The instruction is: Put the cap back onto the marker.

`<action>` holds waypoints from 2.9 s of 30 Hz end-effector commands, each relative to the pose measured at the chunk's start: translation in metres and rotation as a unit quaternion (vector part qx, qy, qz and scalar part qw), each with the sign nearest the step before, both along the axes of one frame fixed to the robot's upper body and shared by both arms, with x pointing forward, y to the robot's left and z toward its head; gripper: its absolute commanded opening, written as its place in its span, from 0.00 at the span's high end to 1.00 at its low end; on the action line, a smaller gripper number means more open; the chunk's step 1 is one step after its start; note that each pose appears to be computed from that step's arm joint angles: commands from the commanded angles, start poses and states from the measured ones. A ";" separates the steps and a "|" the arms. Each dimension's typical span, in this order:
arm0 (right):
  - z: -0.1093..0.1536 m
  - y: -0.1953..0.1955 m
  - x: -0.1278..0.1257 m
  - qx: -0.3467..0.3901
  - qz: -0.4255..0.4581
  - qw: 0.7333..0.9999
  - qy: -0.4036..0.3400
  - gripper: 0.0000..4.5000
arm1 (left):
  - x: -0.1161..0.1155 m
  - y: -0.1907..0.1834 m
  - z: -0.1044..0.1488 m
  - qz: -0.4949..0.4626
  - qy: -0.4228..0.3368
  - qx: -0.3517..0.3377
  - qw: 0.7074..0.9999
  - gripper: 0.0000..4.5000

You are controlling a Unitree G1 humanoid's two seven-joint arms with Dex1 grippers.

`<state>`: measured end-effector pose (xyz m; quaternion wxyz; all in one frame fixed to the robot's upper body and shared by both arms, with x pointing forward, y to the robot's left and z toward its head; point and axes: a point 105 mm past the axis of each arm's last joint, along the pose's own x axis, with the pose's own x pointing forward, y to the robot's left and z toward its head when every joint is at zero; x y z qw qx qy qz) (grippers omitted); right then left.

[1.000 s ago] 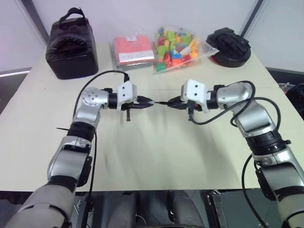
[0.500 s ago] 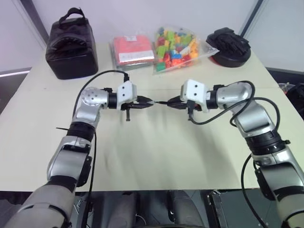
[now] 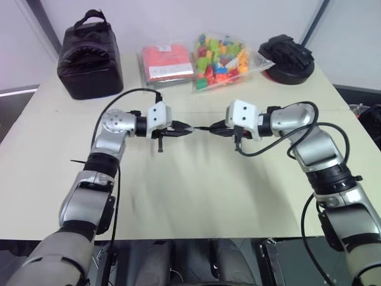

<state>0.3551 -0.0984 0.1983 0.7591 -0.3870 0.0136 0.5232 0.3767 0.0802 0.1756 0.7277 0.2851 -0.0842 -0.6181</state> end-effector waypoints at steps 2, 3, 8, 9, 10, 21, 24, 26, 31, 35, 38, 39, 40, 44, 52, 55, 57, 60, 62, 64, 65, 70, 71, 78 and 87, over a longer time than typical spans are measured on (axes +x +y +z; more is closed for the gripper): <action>0.011 -0.002 0.002 0.009 -0.004 1.000 -0.022 1.00 | -0.002 -0.002 0.019 -0.015 -0.037 -0.005 0.999 1.00; 0.011 -0.002 0.002 0.009 -0.004 1.000 -0.022 1.00 | -0.002 -0.002 0.019 -0.014 -0.037 -0.005 0.999 1.00; 0.010 -0.003 0.002 0.009 -0.005 1.000 -0.022 1.00 | -0.001 0.002 0.018 -0.009 -0.037 -0.002 0.999 1.00; 0.010 -0.003 0.002 0.010 -0.005 1.000 -0.021 1.00 | -0.001 0.002 0.018 -0.008 -0.037 -0.002 0.999 1.00; 0.010 -0.003 0.002 0.010 -0.005 1.000 -0.021 1.00 | -0.001 0.003 0.018 -0.007 -0.037 -0.002 0.999 1.00; 0.007 0.001 -0.001 0.010 0.001 1.000 -0.017 1.00 | 0.002 0.002 0.020 0.000 -0.040 -0.005 0.999 1.00; 0.006 0.003 -0.002 0.011 0.004 1.000 -0.016 1.00 | 0.001 0.000 0.019 -0.003 -0.039 -0.006 0.999 1.00; 0.006 0.004 -0.002 0.012 0.005 1.000 -0.015 1.00 | 0.001 -0.002 0.018 -0.006 -0.037 -0.006 0.999 1.00; 0.007 0.004 -0.003 0.010 0.005 1.000 -0.017 1.00 | 0.000 -0.004 0.016 -0.010 -0.035 -0.005 0.999 1.00; 0.008 0.003 -0.003 0.010 0.003 1.000 -0.019 1.00 | 0.001 -0.004 0.015 -0.009 -0.034 -0.004 0.999 1.00; 0.009 0.003 -0.003 0.010 0.004 1.000 -0.020 1.00 | 0.001 -0.006 0.013 -0.009 -0.033 -0.003 0.999 1.00; 0.009 0.003 -0.003 0.010 0.004 1.000 -0.020 1.00 | 0.002 -0.006 0.013 -0.009 -0.033 -0.003 0.999 1.00; 0.009 0.003 -0.004 0.010 0.004 1.000 -0.020 1.00 | 0.002 -0.006 0.013 -0.009 -0.033 -0.002 0.999 1.00; 0.009 0.004 -0.005 0.011 0.005 1.000 -0.020 1.00 | 0.004 -0.007 0.014 -0.006 -0.034 -0.002 0.999 1.00; 0.009 0.008 -0.008 0.014 0.010 1.000 -0.020 1.00 | 0.007 -0.010 0.014 -0.005 -0.036 -0.003 0.999 1.00; 0.010 0.009 -0.009 0.015 0.010 1.000 -0.021 1.00 | 0.007 -0.011 0.014 -0.006 -0.036 -0.003 0.999 1.00; 0.009 0.009 -0.009 0.015 0.012 1.000 -0.021 1.00 | 0.007 -0.013 0.013 -0.010 -0.036 -0.003 0.999 1.00; 0.009 0.011 -0.009 0.015 0.014 1.000 -0.021 1.00 | 0.003 -0.018 0.011 -0.024 -0.036 0.002 0.999 1.00; 0.008 0.011 -0.009 0.011 0.018 1.000 -0.021 1.00 | -0.001 -0.023 0.008 -0.043 -0.043 0.014 0.998 1.00; 0.009 0.010 -0.008 0.006 0.020 1.000 -0.023 1.00 | -0.005 -0.025 0.005 -0.060 -0.058 0.037 0.996 1.00; 0.009 0.010 -0.008 0.004 0.021 0.999 -0.024 1.00 | -0.006 -0.025 0.004 -0.067 -0.065 0.049 0.994 1.00; 0.012 0.010 -0.004 -0.007 0.023 0.999 -0.034 1.00 | -0.006 -0.026 -0.001 -0.078 -0.083 0.085 0.990 1.00; 0.013 0.010 -0.004 -0.008 0.024 0.999 -0.037 1.00 | -0.006 -0.027 -0.001 -0.078 -0.082 0.087 0.990 1.00; 0.014 0.014 -0.002 -0.005 0.026 0.999 -0.041 1.00 | -0.006 -0.040 -0.003 -0.088 -0.082 0.103 0.987 1.00; 0.016 0.016 0.000 0.002 0.023 0.999 -0.044 1.00 | -0.006 -0.069 0.000 -0.100 -0.070 0.082 0.989 1.00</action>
